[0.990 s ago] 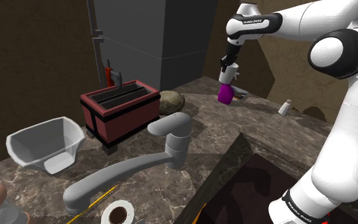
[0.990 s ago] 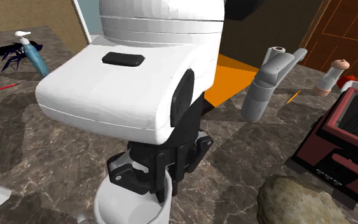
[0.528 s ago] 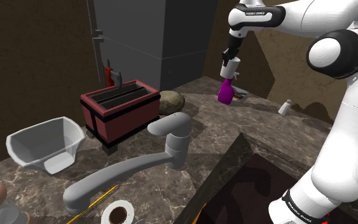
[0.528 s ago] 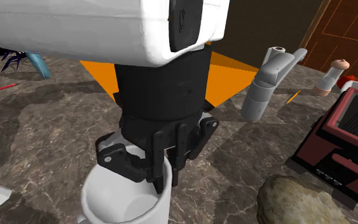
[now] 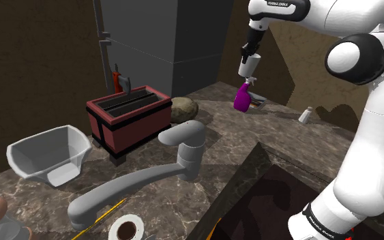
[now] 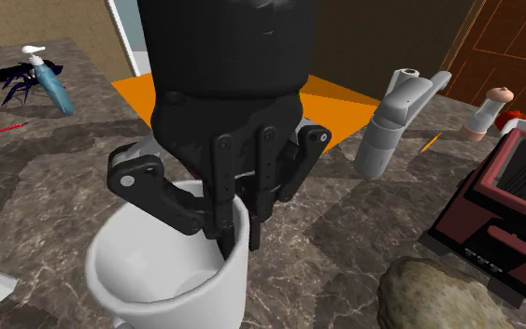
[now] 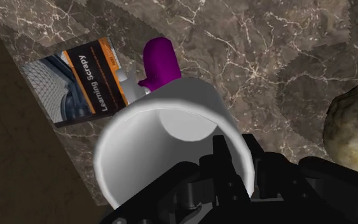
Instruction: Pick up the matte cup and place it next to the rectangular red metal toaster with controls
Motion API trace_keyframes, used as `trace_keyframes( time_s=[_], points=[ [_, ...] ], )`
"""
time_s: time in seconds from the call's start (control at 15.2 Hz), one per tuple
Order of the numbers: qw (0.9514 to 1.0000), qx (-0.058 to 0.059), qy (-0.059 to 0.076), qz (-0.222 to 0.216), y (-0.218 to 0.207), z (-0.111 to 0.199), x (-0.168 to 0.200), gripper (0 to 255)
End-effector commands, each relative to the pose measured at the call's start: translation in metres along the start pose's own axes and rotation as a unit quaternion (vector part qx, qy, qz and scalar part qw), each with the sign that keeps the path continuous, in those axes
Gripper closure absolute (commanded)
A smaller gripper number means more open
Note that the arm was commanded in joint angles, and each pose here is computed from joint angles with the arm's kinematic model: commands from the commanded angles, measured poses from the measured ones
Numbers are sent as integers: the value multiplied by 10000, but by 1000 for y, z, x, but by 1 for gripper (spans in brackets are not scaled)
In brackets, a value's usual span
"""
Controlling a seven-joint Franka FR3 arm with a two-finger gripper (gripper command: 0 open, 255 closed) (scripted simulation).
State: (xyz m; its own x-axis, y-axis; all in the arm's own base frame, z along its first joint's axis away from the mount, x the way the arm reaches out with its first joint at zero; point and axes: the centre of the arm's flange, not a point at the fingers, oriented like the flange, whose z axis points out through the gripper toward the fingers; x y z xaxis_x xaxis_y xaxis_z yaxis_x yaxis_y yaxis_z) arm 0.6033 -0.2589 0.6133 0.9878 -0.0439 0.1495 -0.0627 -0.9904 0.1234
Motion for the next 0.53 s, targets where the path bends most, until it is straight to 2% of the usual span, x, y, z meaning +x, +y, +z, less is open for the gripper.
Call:
trace_keyframes(
  time_s=[0.0,0.2,0.46],
  points=[
    [10000,0,0,0,1,-10,2,255],
    [10000,0,0,0,3,-22,4,255],
    [10000,0,0,0,-49,-30,-6,255]
  ],
)
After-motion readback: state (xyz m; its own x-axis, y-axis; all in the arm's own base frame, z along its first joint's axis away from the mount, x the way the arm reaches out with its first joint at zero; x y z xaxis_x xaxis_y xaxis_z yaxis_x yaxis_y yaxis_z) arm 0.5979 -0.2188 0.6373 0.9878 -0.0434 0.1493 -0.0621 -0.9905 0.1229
